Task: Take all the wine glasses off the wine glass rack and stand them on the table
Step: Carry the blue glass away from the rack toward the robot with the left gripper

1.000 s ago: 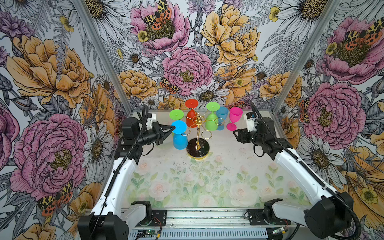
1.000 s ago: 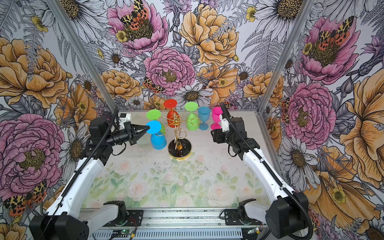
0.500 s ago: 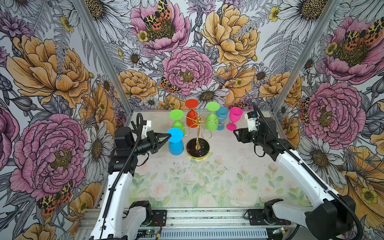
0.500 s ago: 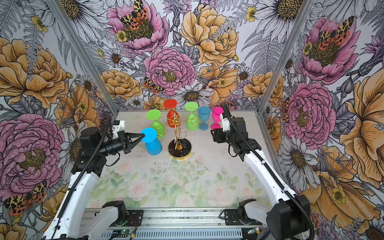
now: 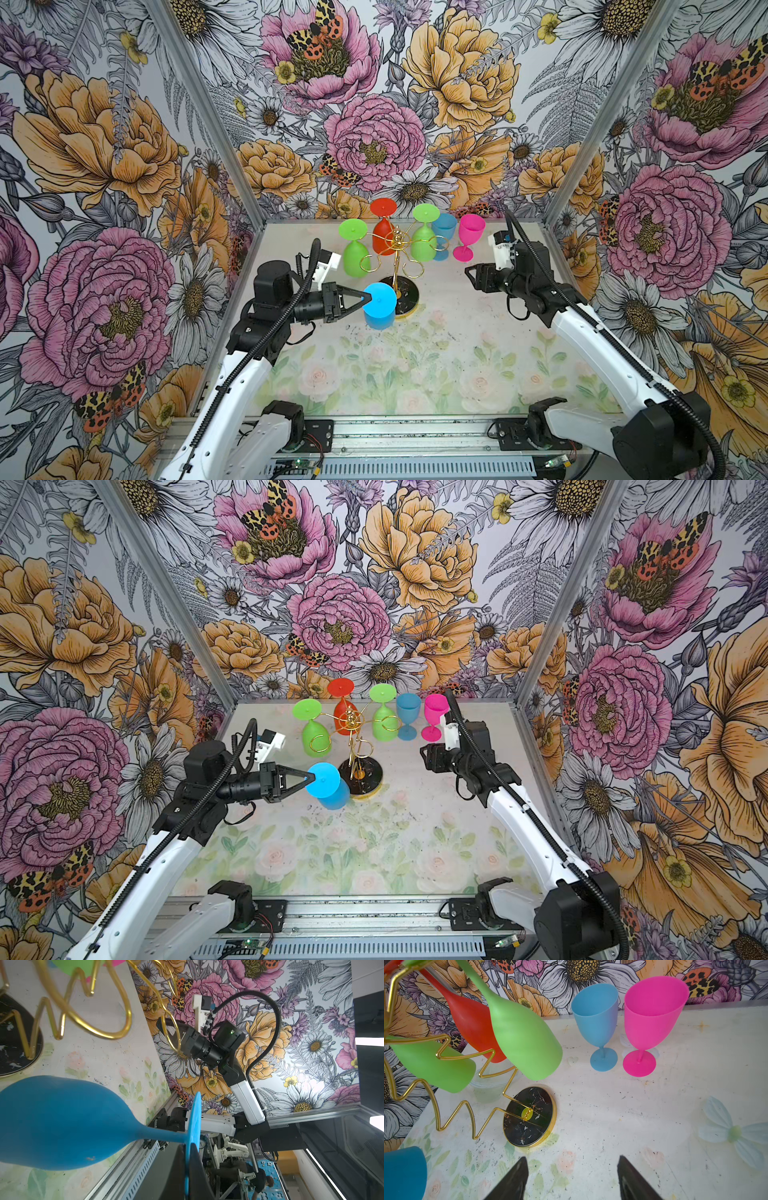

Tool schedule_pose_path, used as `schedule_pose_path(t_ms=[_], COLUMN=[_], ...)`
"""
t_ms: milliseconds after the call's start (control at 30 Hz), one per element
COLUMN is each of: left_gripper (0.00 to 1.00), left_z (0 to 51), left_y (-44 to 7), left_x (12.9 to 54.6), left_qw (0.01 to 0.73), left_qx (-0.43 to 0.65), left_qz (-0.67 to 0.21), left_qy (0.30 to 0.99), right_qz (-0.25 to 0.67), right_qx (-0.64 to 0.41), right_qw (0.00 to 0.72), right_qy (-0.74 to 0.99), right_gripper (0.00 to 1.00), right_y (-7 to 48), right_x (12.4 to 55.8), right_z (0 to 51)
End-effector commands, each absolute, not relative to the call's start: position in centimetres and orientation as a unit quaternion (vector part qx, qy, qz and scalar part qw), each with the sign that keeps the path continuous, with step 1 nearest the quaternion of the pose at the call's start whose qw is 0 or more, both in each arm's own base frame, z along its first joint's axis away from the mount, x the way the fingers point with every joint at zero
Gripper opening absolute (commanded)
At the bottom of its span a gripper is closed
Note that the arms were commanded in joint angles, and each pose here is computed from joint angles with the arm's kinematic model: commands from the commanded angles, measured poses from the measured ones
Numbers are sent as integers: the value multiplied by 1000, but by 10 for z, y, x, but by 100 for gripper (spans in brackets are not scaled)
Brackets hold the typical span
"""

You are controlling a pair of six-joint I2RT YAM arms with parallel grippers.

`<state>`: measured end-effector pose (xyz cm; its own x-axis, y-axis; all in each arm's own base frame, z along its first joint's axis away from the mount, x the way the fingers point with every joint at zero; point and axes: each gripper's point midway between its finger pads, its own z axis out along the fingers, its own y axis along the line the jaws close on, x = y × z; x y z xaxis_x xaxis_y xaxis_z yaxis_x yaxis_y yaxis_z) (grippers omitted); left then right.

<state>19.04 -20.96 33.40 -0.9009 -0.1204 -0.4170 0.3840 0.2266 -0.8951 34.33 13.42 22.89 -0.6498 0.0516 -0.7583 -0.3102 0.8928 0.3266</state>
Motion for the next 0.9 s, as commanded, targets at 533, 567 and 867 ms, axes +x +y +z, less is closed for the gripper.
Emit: schedule_pose_path(t_ms=[533, 567, 867], left_gripper=[0, 0, 0], left_z=[352, 349, 319], left_y=[-286, -290, -313], left_x=[154, 153, 148], left_qw=[343, 346, 368], left_qx=[335, 349, 435], left_qz=[-507, -501, -439], left_qy=[716, 713, 695], right_qz=[275, 272, 230], right_qx=[-69, -68, -56], right_qw=[317, 309, 286], right_qy=[905, 909, 929], right_gripper=[69, 69, 68], right_y=[153, 153, 140], right_x=[322, 321, 318], right_z=[213, 212, 207])
